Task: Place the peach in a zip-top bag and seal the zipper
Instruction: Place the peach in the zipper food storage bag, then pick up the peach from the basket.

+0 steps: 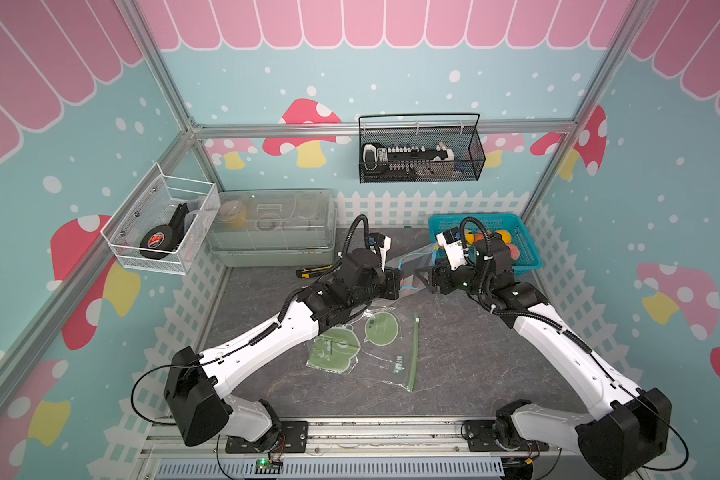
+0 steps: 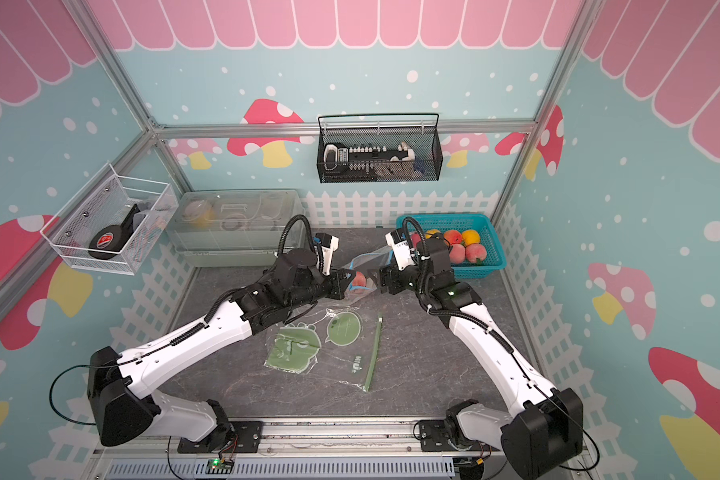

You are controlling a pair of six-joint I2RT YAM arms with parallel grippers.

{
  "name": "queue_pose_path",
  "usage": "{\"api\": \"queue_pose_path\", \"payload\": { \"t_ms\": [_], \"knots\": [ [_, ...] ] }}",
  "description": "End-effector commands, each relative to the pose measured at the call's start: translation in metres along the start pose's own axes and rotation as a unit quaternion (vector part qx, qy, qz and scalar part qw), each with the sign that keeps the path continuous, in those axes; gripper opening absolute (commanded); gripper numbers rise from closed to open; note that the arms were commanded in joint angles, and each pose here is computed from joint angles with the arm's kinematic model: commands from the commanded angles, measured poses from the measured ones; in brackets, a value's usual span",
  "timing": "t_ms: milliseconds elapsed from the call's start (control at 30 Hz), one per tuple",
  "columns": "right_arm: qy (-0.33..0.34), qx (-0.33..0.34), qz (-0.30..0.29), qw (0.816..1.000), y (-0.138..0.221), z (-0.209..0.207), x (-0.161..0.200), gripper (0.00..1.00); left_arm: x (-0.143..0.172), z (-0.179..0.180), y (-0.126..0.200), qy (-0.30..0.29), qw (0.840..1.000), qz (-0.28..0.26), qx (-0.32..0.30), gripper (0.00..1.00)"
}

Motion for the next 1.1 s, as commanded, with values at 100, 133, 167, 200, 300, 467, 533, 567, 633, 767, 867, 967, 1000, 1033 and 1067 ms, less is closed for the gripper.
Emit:
{"api": "queue_pose_path", "payload": {
  "t_ms": [100,133,167,200,300,467,533,567,633,767,867,967,1000,1033,1067],
  "knots": [
    [-0.031,0.249,-0.006,0.968,0.013,-0.038,0.008,0.81,-0.007,-0.006,0.009,0.001,1.0,-0.018,0.011,0.0],
    [-0.032,0.275,0.0,0.961,0.013,-0.042,0.009,0.81,-0.007,-0.006,0.009,0.001,1.0,-0.017,0.012,0.0],
    [-0.033,0.301,0.009,0.953,0.012,-0.048,0.011,0.82,-0.007,-0.007,0.008,0.001,1.0,-0.016,0.014,0.0],
    [-0.033,0.322,0.021,0.946,0.009,-0.054,0.013,0.82,-0.008,-0.007,0.008,0.001,1.0,-0.017,0.013,0.0],
    [-0.052,0.354,0.07,0.931,-0.003,-0.076,0.016,0.82,-0.008,-0.007,0.008,0.0,1.0,-0.017,0.013,0.0],
    [-0.091,0.34,0.124,0.928,-0.028,-0.116,0.021,0.81,-0.008,-0.007,0.008,0.0,1.0,-0.017,0.014,0.0],
    [-0.098,0.343,0.137,0.924,-0.036,-0.132,0.025,0.81,-0.007,-0.007,0.009,-0.001,1.0,-0.017,0.013,0.0],
    [-0.098,0.345,0.145,0.922,-0.04,-0.14,0.026,0.81,-0.007,-0.006,0.009,-0.001,1.0,-0.017,0.012,0.0],
    [-0.101,0.349,0.16,0.918,-0.048,-0.156,0.03,0.81,-0.007,-0.006,0.008,-0.002,1.0,-0.016,0.011,0.0],
    [-0.107,0.355,0.192,0.909,-0.063,-0.185,0.032,0.81,-0.007,-0.005,0.009,0.0,1.0,-0.017,0.01,0.0],
    [-0.112,0.357,0.214,0.902,-0.074,-0.203,0.035,0.82,-0.006,-0.004,0.01,0.0,1.0,-0.019,0.008,0.0],
    [-0.122,0.367,0.232,0.892,-0.081,-0.223,0.038,0.82,-0.005,-0.004,0.009,-0.001,1.0,-0.018,0.008,0.0],
    [-0.128,0.368,0.247,0.887,-0.088,-0.233,0.047,0.82,-0.006,-0.004,0.01,-0.001,1.0,-0.019,0.008,0.0],
    [-0.132,0.369,0.252,0.885,-0.09,-0.239,0.048,0.82,-0.006,-0.004,0.01,-0.001,1.0,-0.018,0.009,0.0],
    [-0.138,0.367,0.257,0.883,-0.092,-0.245,0.05,0.82,-0.006,-0.004,0.01,0.0,1.0,-0.018,0.009,0.0]
  ]
}}
Point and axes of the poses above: each gripper's point midway between its finger pads, its own y axis back along the fingers, its own z axis along the line the jaws close on, x = y × z, the point moved 9 cm from there along y, back along the fingers, and after that the axes turned 6 degrees about y, right-handed, at the moved point
